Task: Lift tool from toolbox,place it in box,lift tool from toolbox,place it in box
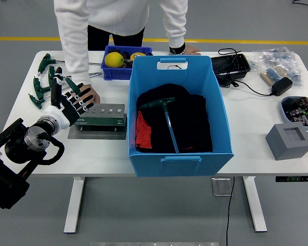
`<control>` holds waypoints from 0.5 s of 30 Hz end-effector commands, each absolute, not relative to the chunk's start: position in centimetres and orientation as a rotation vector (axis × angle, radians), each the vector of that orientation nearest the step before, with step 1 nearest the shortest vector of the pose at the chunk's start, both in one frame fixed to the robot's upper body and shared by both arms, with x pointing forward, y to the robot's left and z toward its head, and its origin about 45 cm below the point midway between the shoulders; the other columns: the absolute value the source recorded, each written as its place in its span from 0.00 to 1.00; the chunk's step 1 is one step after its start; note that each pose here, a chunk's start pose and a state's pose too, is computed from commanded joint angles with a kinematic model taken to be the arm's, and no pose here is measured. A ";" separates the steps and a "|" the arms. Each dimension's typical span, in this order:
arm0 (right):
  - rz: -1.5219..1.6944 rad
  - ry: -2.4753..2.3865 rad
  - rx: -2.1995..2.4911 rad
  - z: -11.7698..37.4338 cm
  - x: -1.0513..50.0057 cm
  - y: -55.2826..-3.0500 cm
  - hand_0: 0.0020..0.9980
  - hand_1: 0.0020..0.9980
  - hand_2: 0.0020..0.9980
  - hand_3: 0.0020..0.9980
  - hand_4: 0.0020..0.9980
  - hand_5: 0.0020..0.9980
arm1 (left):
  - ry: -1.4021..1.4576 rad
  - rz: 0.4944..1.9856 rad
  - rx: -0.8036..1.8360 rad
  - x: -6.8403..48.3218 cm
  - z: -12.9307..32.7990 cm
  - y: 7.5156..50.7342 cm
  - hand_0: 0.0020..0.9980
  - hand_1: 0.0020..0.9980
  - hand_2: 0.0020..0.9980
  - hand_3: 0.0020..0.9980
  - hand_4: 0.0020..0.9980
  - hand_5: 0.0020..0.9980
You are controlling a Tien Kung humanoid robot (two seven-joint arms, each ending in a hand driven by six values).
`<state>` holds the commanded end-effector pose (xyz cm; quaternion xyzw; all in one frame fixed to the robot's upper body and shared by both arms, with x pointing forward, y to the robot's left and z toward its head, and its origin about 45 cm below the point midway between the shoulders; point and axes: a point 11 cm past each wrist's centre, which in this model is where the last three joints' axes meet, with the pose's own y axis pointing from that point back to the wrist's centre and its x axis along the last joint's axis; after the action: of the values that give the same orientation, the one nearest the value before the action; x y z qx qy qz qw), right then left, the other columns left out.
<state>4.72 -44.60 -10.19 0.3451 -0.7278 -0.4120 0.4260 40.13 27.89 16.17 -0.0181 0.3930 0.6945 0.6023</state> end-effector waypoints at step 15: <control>-1.031 -1.819 0.859 -10.2 4.6 -44.6 0.71 0.70 0.76 0.61 0.83 0.71 | 0.789 1.740 0.038 40.1 17.4 28.9 0.22 0.20 0.22 0.26 1.00 0.48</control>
<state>4.58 -44.60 -10.21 0.3437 -0.7279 -0.4126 0.4263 40.13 28.93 17.36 0.0163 0.3372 0.7436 0.5771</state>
